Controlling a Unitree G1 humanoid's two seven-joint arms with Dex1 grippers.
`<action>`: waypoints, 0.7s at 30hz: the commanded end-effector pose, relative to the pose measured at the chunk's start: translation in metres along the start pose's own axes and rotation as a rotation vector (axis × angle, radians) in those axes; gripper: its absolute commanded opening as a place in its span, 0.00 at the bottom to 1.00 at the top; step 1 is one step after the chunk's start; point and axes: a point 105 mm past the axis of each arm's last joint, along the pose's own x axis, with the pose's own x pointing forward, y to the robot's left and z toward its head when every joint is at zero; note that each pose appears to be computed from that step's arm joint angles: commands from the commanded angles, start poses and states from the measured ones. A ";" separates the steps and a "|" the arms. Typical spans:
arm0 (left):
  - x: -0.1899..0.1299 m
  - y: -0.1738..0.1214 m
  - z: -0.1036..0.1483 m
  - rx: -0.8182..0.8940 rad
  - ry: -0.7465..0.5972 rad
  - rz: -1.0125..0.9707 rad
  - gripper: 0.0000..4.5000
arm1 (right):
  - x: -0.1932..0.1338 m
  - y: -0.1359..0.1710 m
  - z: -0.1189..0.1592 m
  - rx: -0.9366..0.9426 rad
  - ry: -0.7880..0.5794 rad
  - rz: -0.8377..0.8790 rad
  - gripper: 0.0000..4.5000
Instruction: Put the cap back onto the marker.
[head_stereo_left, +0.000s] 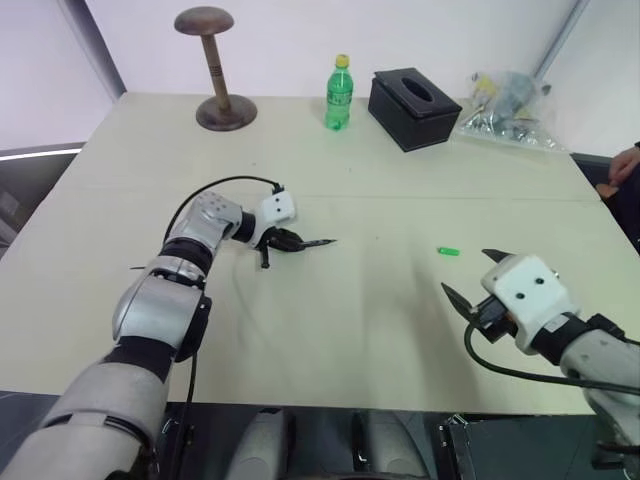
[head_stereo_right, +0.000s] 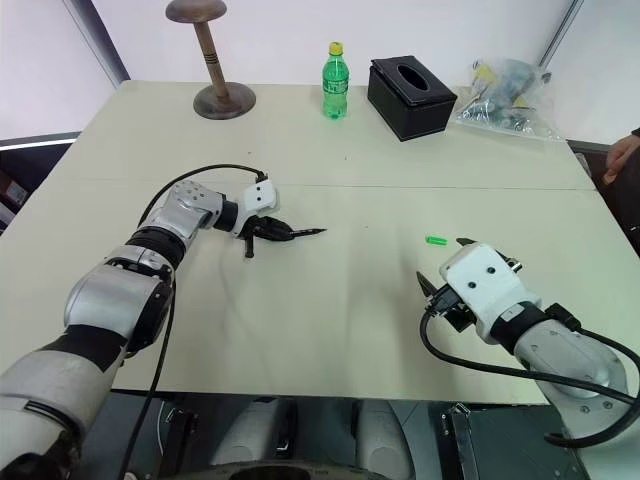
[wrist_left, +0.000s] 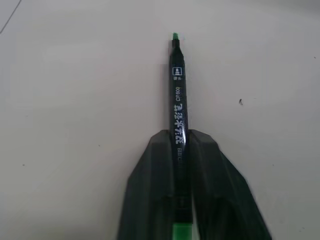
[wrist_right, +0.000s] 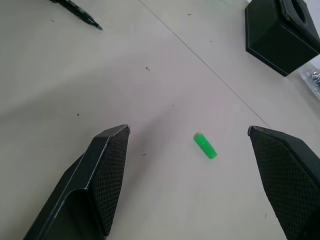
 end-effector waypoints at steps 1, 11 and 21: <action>-0.003 0.001 0.002 -0.001 -0.010 -0.005 0.15 | -0.005 -0.004 0.011 -0.030 -0.047 -0.029 0.86; -0.004 -0.005 0.012 0.072 -0.042 -0.066 0.15 | -0.005 -0.003 0.011 -0.023 -0.044 -0.029 0.86; -0.002 -0.011 0.009 0.135 -0.022 -0.106 0.09 | -0.003 -0.001 0.011 -0.015 -0.045 -0.023 0.86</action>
